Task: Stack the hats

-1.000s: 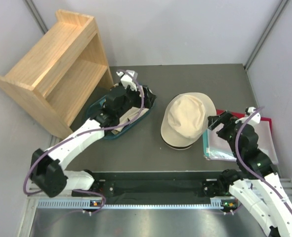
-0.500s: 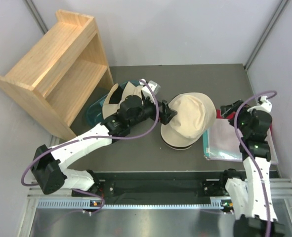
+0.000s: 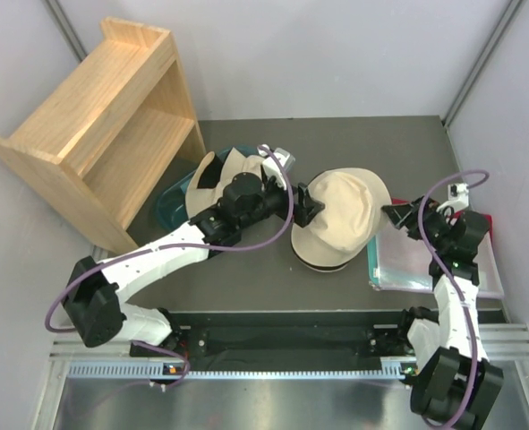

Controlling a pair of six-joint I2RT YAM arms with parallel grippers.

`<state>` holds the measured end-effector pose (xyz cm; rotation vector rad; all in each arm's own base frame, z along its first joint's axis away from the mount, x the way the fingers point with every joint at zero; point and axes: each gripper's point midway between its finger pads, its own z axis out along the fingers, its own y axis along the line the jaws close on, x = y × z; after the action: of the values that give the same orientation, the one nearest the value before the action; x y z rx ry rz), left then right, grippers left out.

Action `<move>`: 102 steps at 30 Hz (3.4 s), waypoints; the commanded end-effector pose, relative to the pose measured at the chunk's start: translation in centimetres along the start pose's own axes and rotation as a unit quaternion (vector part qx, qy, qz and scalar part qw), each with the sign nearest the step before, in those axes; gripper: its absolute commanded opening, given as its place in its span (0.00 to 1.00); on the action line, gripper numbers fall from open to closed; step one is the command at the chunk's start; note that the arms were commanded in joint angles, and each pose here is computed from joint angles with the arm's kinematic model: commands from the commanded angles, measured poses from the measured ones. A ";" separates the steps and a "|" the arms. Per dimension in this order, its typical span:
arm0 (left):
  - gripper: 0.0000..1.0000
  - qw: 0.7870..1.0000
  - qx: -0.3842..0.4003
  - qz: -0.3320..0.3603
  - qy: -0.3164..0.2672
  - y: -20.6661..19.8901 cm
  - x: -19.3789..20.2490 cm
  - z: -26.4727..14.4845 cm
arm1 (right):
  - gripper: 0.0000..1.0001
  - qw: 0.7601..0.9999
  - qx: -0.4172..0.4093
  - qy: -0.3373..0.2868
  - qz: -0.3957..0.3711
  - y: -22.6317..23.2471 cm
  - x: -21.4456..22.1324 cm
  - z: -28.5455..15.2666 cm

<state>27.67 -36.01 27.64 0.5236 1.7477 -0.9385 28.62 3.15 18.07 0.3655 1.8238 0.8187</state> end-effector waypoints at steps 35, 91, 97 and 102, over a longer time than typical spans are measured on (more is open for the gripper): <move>0.99 0.998 0.028 -0.040 -0.032 0.3 -0.5 2.2 | 0.00 0.999 -0.013 0.012 -0.046 -1.2 -2.4 5.7; 0.95 0.979 -0.186 -0.074 0.044 20.8 4.1 -3.6 | 0.92 0.989 0.112 -0.066 -0.063 0.5 -8.0 -2.2; 0.89 0.979 -0.177 -0.081 0.058 21.3 4.7 -2.1 | 0.92 0.990 0.111 -0.061 -0.065 0.4 -7.6 -2.2; 0.81 0.978 -0.187 -0.082 0.054 21.9 4.6 -1.7 | 0.92 0.990 0.108 -0.060 -0.067 0.4 -7.6 -2.2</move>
<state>38.94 -20.87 12.72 0.1828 2.1506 -0.6423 29.71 -2.01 23.08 0.4580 1.8356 0.4982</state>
